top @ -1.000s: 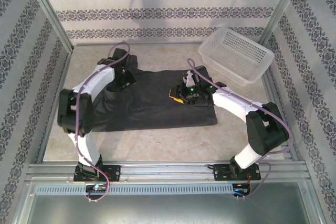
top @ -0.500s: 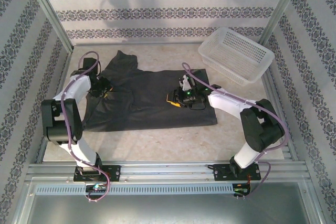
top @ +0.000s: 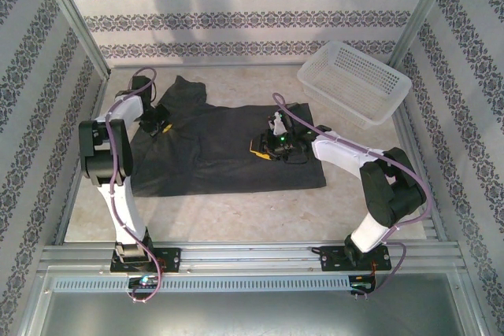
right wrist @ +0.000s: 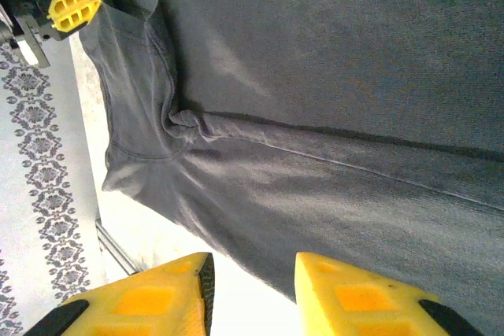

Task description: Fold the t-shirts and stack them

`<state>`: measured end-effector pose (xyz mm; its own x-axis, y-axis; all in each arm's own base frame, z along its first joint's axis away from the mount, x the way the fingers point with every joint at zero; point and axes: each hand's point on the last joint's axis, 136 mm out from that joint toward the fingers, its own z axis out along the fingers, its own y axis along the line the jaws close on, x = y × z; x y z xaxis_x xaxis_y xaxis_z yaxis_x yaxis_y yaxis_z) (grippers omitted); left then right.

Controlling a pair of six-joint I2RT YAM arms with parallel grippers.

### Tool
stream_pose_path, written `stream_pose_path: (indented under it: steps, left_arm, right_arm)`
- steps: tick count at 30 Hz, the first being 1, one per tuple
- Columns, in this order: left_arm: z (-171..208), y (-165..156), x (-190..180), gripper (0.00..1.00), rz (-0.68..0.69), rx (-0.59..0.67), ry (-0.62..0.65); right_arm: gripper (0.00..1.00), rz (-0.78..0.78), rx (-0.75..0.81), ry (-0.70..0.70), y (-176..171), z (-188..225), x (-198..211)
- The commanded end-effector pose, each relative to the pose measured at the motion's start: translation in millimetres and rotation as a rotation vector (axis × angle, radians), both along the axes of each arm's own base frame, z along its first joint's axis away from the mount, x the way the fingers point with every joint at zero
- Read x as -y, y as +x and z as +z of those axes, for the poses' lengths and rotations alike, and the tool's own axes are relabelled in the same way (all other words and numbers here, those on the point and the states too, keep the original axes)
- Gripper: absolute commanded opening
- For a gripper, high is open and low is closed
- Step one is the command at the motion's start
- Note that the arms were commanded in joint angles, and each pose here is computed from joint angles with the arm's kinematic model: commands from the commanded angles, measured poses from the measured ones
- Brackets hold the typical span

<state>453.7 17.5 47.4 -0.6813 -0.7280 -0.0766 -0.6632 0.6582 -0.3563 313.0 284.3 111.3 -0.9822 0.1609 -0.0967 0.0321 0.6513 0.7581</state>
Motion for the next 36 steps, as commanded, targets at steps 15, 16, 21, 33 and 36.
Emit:
stream_pose_path:
  steps: [15,16,21,33,36]
  left_arm:
    - [72,-34,20,0.39,-0.047,0.101,0.123]
    - [71,-40,33,0.39,-0.059,0.098,0.087]
    - [37,-55,85,0.31,-0.158,0.056,-0.024]
    - [-10,-55,123,0.06,-0.254,-0.066,-0.041]
    - [-18,-57,129,0.06,-0.272,-0.085,-0.027]
  right_arm:
    - [0.34,-0.042,0.044,0.012,12,16,10]
    - [0.34,-0.043,0.043,0.015,13,16,10]
    - [0.34,-0.042,0.051,0.028,17,20,10]
    - [0.30,-0.028,0.079,0.076,12,32,7]
    - [0.30,-0.032,0.075,0.069,11,30,9]
